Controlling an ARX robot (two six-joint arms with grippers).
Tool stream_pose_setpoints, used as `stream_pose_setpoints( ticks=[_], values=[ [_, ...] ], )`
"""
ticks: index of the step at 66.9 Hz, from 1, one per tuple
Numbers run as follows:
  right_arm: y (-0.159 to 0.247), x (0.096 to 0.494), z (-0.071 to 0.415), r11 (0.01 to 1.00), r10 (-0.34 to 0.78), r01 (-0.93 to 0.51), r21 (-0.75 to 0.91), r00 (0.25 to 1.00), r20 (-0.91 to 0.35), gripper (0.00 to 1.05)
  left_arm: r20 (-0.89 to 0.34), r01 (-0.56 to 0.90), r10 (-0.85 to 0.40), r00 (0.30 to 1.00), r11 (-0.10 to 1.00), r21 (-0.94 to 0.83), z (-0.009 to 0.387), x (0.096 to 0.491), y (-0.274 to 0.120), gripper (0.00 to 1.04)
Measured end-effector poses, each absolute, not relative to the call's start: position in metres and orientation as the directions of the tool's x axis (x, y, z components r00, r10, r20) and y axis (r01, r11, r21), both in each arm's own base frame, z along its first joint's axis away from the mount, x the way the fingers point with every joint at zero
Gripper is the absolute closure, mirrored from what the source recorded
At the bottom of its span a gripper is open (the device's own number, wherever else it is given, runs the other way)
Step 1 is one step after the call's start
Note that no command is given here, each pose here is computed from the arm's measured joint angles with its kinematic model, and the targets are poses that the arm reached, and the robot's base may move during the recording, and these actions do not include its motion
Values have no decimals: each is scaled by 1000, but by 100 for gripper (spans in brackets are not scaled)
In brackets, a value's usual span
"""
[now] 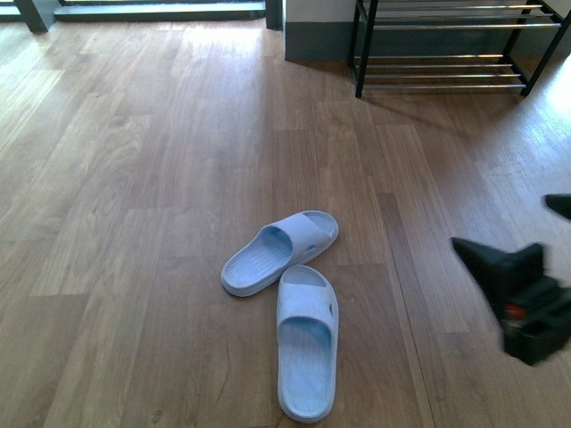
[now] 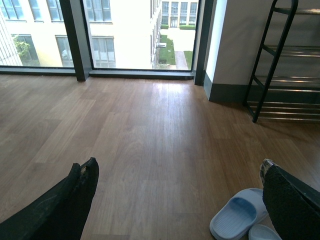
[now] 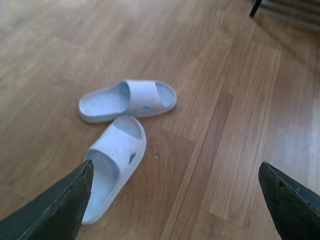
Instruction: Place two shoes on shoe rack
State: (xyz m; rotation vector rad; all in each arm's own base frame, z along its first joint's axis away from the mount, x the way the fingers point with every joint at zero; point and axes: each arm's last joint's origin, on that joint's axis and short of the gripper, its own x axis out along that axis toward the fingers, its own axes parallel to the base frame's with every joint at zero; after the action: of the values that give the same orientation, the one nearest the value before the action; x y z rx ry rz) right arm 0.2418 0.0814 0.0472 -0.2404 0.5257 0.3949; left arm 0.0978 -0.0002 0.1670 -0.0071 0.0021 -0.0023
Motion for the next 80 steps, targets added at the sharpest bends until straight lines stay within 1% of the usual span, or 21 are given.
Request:
stream_pose_setpoints(
  ticks=[6,8,18,27,38,55,64,76,79,80],
  values=[
    [98,257,-20,881,260,-455,-132,697,-668,9,-2,2,-2,1000,1000,-7,167,98,0,9],
    [102,259,-36,876,252,-464,-131,673,-696,9,-2,2,-2,1000,1000,-7,167,98,0,9],
    [108,271,-106,874,180,-463,-150,594,-784,9,-2,2,-2,1000,1000,-7,167,98,0,9],
    [109,280,-141,889,147,-436,-141,562,-814,9,-2,2,-2,1000,1000,-7,167,98,0,9],
    [118,296,-165,914,153,-396,-87,537,-830,9,-2,2,-2,1000,1000,-7,167,98,0,9],
    [144,312,-178,932,204,-363,-1,525,-826,9,-2,2,-2,1000,1000,-7,167,98,0,9],
    [157,321,-182,935,215,-354,10,544,-811,9,-2,2,-2,1000,1000,-7,167,98,0,9],
    [162,333,-187,950,189,-311,-2,580,-792,9,-2,2,-2,1000,1000,-7,167,98,0,9],
    [162,334,-187,955,176,-297,-10,590,-788,14,-2,2,-2,1000,1000,-7,167,98,0,9],
    [162,335,-187,955,175,-295,-9,591,-787,17,-2,2,-2,1000,1000,-7,167,98,0,9]
  ],
)
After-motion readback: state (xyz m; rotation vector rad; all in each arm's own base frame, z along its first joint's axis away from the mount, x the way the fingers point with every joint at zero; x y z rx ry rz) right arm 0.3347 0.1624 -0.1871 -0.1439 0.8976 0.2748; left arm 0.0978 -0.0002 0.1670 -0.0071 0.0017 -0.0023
